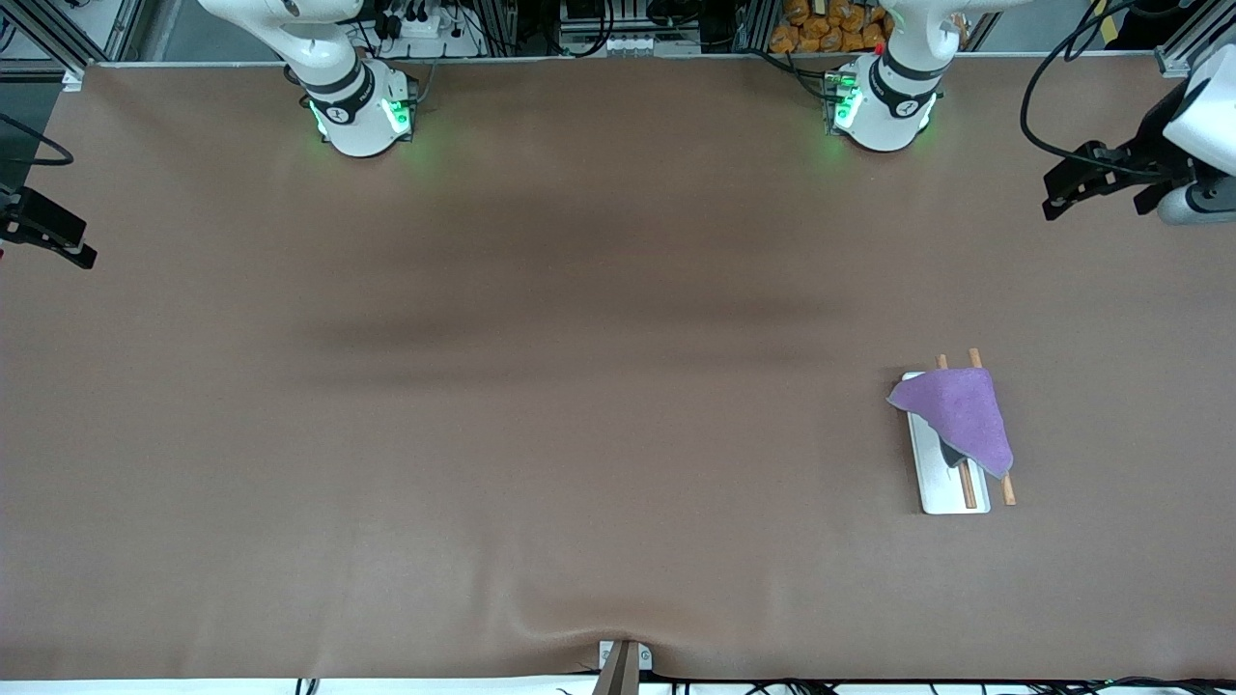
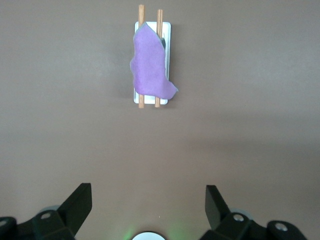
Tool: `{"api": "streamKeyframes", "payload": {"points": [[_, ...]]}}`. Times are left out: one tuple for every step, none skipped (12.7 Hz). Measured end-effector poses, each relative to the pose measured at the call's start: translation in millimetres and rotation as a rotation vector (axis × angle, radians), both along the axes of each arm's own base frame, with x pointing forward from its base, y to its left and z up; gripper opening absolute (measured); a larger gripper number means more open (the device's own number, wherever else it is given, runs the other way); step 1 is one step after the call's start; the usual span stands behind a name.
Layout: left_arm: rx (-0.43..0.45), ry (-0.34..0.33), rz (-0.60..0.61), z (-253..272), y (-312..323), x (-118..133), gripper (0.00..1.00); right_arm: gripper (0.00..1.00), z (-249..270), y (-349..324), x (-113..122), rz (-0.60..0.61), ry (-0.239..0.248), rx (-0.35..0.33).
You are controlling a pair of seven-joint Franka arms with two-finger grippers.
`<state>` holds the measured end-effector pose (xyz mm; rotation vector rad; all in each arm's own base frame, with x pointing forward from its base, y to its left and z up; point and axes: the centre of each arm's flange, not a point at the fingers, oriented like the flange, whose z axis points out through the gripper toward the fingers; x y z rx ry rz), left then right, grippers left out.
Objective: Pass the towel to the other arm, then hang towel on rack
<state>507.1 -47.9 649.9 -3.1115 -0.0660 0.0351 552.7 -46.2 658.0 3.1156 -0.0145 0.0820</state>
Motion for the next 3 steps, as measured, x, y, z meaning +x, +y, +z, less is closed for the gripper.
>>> {"api": "streamKeyframes", "payload": {"points": [[0.000, -0.001, 0.000, 0.6, 0.0, -2.7, 1.00, 1.00, 0.0, 0.3, 0.0, 0.000, 0.000, 0.000], [0.001, -0.002, 0.001, 1.2, 0.5, -3.9, 1.00, 1.00, 0.0, 0.4, 0.0, 0.001, 0.000, 0.000], [0.000, -0.002, 0.003, 1.2, 1.2, -4.0, 1.00, 1.00, 0.0, 0.4, 0.0, 0.001, 0.000, 0.000]]}}
